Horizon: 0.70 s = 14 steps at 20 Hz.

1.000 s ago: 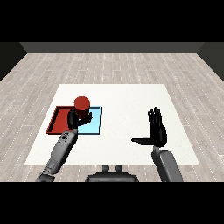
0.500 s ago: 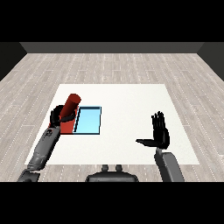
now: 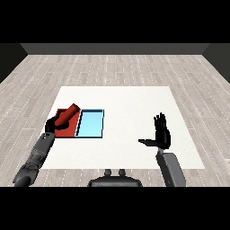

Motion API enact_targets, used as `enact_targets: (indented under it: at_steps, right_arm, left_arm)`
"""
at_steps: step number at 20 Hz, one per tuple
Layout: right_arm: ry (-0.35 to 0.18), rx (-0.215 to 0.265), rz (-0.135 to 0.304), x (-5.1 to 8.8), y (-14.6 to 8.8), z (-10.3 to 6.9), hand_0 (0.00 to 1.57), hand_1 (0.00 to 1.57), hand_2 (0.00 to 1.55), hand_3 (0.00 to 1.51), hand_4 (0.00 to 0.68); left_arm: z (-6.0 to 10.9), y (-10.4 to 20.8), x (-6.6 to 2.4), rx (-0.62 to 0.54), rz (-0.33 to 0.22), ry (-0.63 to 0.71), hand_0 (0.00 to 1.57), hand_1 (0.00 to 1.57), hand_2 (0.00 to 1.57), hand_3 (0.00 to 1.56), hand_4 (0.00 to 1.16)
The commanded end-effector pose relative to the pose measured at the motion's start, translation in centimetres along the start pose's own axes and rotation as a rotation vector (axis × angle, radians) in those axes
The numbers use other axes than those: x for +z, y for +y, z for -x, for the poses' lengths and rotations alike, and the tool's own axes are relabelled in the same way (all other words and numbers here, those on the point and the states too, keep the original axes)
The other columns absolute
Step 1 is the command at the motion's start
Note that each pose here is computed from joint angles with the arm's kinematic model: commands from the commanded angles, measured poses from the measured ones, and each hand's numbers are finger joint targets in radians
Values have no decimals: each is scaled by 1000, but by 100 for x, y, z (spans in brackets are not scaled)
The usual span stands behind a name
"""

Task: Pick the red can and put it in the red box

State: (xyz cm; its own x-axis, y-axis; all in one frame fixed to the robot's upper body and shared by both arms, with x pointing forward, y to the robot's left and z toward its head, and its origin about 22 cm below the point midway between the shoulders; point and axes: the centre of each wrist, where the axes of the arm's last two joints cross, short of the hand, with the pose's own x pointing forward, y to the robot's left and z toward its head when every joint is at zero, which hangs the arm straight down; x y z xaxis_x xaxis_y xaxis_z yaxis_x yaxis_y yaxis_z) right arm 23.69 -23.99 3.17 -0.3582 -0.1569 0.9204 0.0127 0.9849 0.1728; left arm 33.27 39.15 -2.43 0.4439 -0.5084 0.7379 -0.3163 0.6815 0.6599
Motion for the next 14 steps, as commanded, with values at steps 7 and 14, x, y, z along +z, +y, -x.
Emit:
enact_targets:
  at_steps: [7, 14]
  right_arm:
    - [-15, -7, -4, -18, 178, 222, 0, 0, 0, 0, 0]
    - [-26, -25, 4, -107, 69, 180, 0, 0, 0, 0, 0]
  left_arm:
    - [468, -70, 71, -102, 201, 151, 258, 258, 572, 499, 642]
    - [302, 56, -60, -6, 88, 141, 0, 0, 0, 0, 0]
